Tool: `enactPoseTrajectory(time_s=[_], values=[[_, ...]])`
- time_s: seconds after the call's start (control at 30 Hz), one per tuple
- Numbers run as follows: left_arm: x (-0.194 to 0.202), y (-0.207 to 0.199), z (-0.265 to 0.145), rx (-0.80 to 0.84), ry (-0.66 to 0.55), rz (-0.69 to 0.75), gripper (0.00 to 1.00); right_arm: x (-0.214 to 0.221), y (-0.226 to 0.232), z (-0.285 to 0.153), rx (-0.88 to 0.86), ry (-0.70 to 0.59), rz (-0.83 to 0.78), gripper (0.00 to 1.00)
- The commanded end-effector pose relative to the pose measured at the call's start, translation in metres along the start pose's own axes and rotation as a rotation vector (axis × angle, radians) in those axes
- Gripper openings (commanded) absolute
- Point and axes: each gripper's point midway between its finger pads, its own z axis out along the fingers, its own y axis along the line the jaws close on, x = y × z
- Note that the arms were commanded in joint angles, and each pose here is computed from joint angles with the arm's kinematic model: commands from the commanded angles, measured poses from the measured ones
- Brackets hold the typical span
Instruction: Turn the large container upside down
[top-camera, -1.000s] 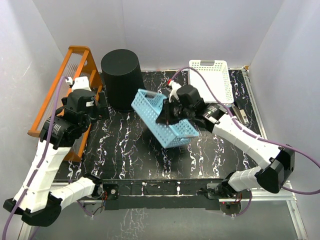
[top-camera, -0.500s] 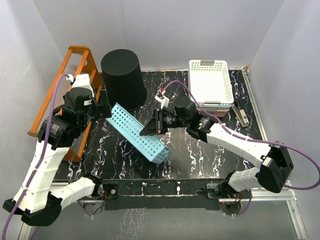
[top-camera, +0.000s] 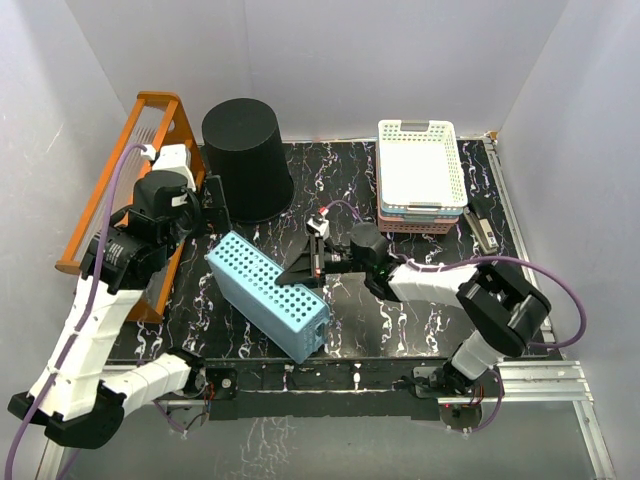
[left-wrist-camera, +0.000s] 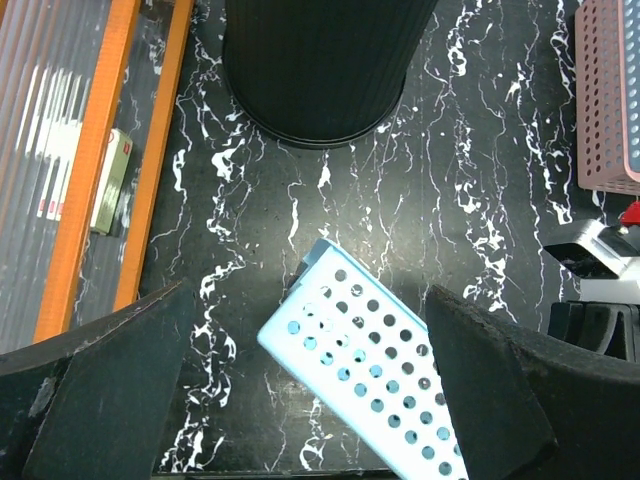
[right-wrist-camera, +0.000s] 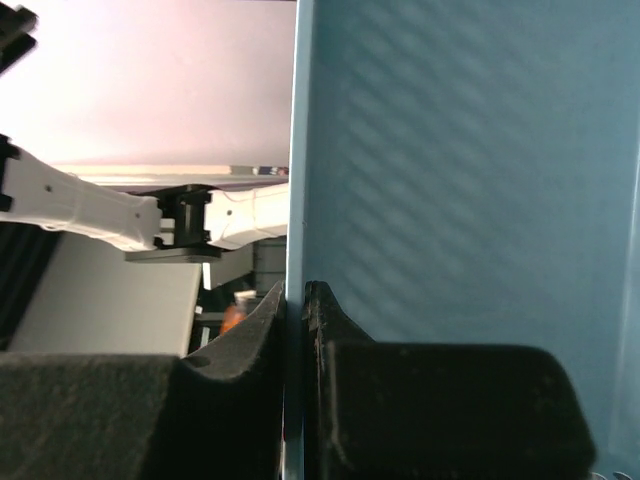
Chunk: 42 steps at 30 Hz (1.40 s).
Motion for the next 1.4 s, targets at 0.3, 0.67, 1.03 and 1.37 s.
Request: enactPoseTrajectory(time_s=[0.3,0.67,1.03,1.37], values=[[0.007,-0.010,0.009,0.040,0.025,0.002,0.99,-0.042,-0.016,-0.056,-0.103,-0.145,0.103,0.05],[0.022,-0.022,0.024,0.082,0.086,0.021,0.99,-0.099,-0.058,-0.091,0.425,-0.294,-0.130,0.88],[0.018,-0.022,0.027,0.073,0.076,0.033,0.99,-0.113,-0.077,-0.169,0.911,-0.409,-0.402,0.98],[0.021,-0.029,0.032,0.104,0.092,0.033,0.99,-0.070,-0.091,-0.188,0.939,-0.334,-0.404,0.98]])
